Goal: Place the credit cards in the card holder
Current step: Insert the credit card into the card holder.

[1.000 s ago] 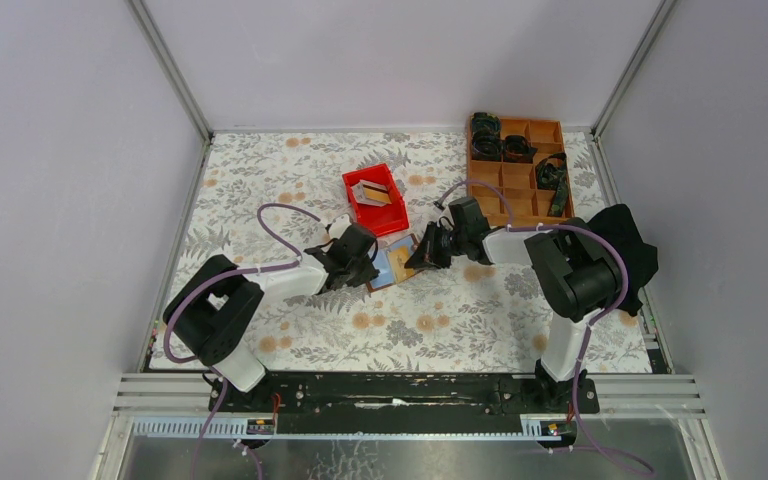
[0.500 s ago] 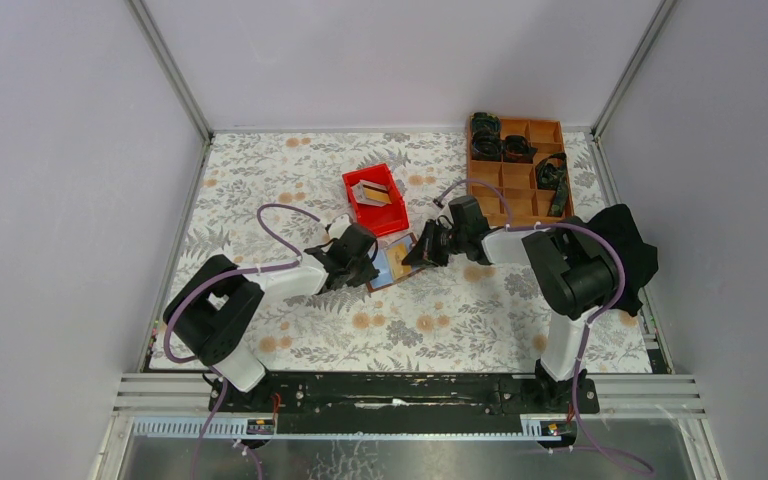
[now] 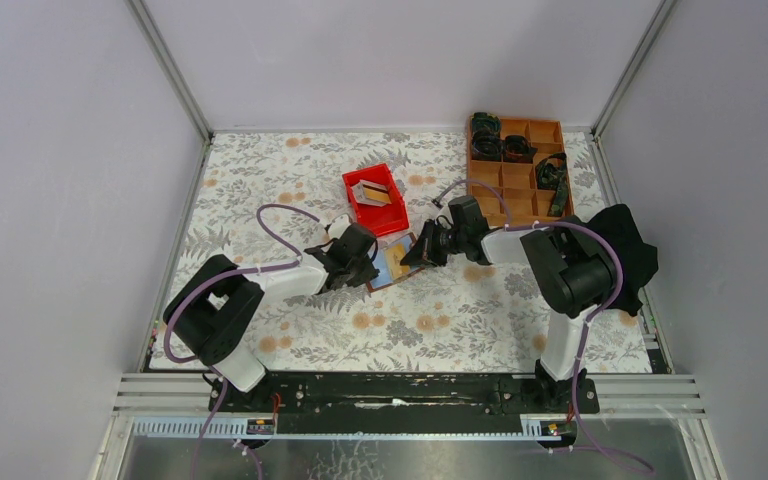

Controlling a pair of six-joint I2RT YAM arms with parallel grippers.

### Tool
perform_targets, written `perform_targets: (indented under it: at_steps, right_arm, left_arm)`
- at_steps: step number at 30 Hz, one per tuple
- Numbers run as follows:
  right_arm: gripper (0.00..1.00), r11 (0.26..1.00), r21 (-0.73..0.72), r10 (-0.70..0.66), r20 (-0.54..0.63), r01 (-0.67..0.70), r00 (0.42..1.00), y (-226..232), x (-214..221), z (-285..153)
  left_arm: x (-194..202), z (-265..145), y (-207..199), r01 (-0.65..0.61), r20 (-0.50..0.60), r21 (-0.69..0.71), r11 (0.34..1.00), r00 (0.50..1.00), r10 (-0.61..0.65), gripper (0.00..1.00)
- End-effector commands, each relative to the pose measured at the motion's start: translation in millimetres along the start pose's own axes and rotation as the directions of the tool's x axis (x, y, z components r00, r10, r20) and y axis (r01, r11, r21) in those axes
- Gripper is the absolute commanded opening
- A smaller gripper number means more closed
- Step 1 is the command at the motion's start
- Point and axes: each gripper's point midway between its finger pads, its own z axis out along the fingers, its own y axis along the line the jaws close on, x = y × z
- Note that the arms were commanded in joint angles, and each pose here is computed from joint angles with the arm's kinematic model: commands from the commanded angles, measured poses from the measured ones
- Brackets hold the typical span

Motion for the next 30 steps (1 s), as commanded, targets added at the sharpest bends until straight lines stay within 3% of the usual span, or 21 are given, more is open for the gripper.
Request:
perform_targets:
  at_steps: [1,16,30]
  right_arm:
    - [0.00,1.000,-0.030,-0.007,-0.008,0.007,1.000,0,0,4]
    - [0.00,0.999,0.043,-0.029,-0.037,0.030,0.999,-30,14,10]
    - [0.00,0.965,0.145,-0.201,-0.119,0.217,0.972,-46,28,15]
  left_arm:
    - [66,-13,128,-0.179,-0.246,-0.401,0.899,0.966,0.083,0.24]
    - [71,-15,129,-0.177,-0.252,-0.402,0.898,0.965,0.077,0.24]
    - [72,-17,130,-0.178,-0.255,-0.406,0.896,0.964,0.076,0.24]
